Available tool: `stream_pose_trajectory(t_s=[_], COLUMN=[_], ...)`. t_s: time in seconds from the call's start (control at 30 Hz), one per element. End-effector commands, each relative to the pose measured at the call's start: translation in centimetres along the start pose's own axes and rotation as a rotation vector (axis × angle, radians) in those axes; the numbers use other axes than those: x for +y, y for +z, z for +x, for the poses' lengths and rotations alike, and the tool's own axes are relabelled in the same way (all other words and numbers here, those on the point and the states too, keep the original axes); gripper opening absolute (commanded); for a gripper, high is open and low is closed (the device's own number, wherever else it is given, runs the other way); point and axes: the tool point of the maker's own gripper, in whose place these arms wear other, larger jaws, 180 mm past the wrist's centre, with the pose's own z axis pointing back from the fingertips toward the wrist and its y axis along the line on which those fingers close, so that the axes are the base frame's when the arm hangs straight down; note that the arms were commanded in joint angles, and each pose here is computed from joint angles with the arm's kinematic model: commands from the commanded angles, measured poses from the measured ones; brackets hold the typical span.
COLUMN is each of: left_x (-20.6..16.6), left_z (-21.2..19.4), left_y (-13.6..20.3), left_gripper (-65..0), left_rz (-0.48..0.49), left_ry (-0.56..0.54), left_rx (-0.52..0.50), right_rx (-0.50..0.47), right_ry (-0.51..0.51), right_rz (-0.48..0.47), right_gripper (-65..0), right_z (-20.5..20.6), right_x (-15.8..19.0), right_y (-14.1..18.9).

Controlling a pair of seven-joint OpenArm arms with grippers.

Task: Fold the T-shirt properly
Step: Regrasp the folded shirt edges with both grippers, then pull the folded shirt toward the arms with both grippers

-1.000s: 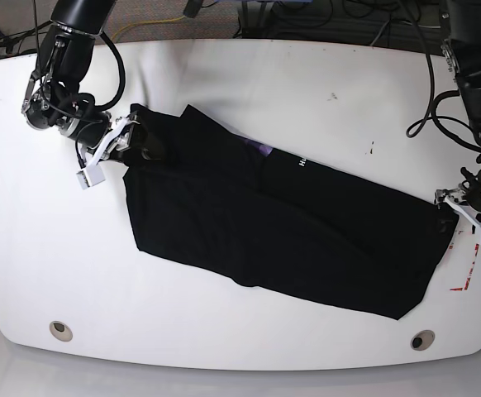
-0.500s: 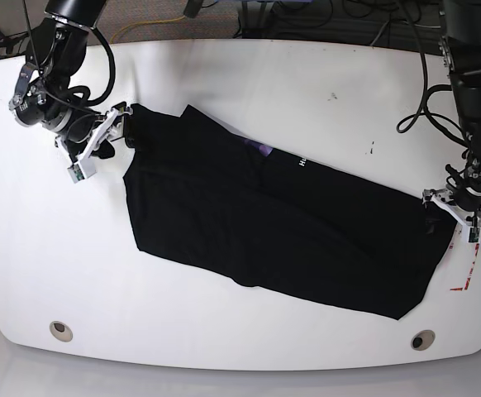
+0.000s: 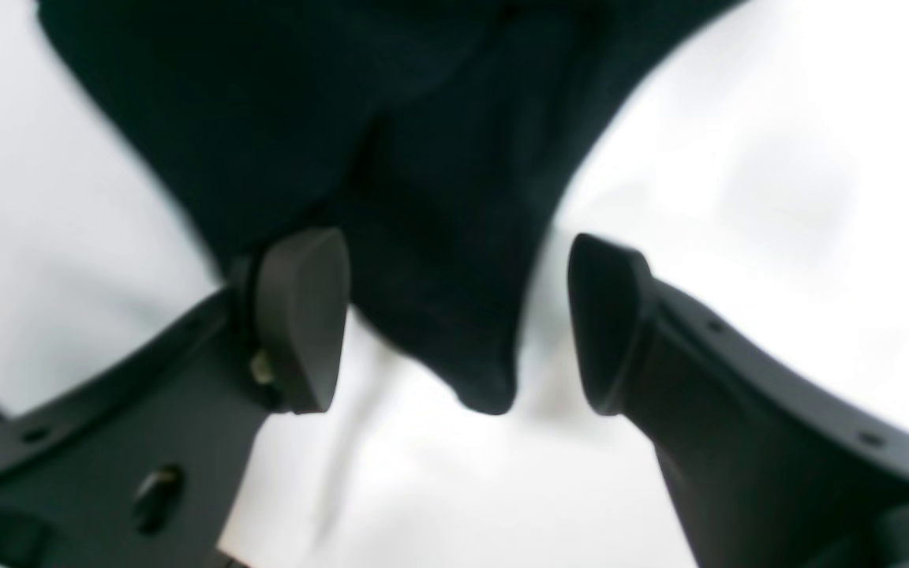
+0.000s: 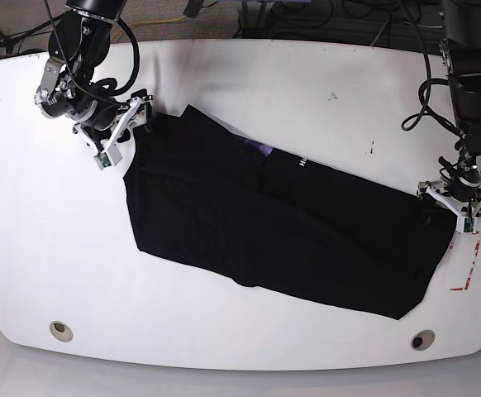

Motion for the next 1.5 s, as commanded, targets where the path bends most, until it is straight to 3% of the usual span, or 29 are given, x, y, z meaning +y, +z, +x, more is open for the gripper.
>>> stream_pose_trajectory(t_s=[0.0, 0.17, 0.23, 0.33, 0.43, 0.57, 0.77, 1.03, 1.2, 1.47], left_x=[1.6, 1.5, 1.5, 1.1, 1.1, 1.0, 0.9, 0.9, 1.1, -4.6], left_z=[2.6, 2.5, 2.5, 2.0, 1.5, 0.9, 0.5, -4.8, -6.9, -9.2], left_y=[0.1, 0.0, 0.0, -0.1, -0.1, 0.0, 0.1, 2.3, 6.0, 12.3], left_gripper=[-8.3, -8.9, -13.3, -27.2, -44.3, -56.9, -62.5, -65.0, -63.9, -59.4], left_rz=[0.031, 0.028, 0.028, 0.019, 0.017, 0.01, 0.008, -0.002, 0.004, -0.125], left_ry=[-0.012, -0.01, -0.013, -0.061, -0.127, -0.156, -0.153, -0.16, -0.182, -0.182], left_rx=[-0.059, -0.059, -0.058, -0.032, -0.001, 0.02, 0.026, 0.117, 0.175, 0.249], right_rx=[-0.042, 0.0, 0.003, 0.0, -0.003, 0.003, 0.001, 0.014, 0.057, 0.105], right_ry=[0.03, 0.059, 0.053, 0.049, 0.052, 0.051, 0.061, 0.141, 0.152, 0.148], right_rz=[0.002, 0.038, 0.048, 0.053, 0.051, 0.052, 0.042, -0.027, -0.073, -0.13], right_gripper=[-28.2, -43.6, -50.4, -64.0, -65.0, -65.0, -65.0, -65.0, -65.0, -65.0], right_z=[1.3, 0.5, 0.2, 0.2, 0.3, -0.1, 0.1, 0.1, -1.1, -3.0], right_x=[0.4, 1.9, 2.1, 2.1, 2.1, 2.2, 1.9, 0.1, -1.9, -4.2], right_y=[-0.1, -1.7, -2.0, -2.1, -2.1, -2.0, -1.7, 0.6, 1.8, 3.6])
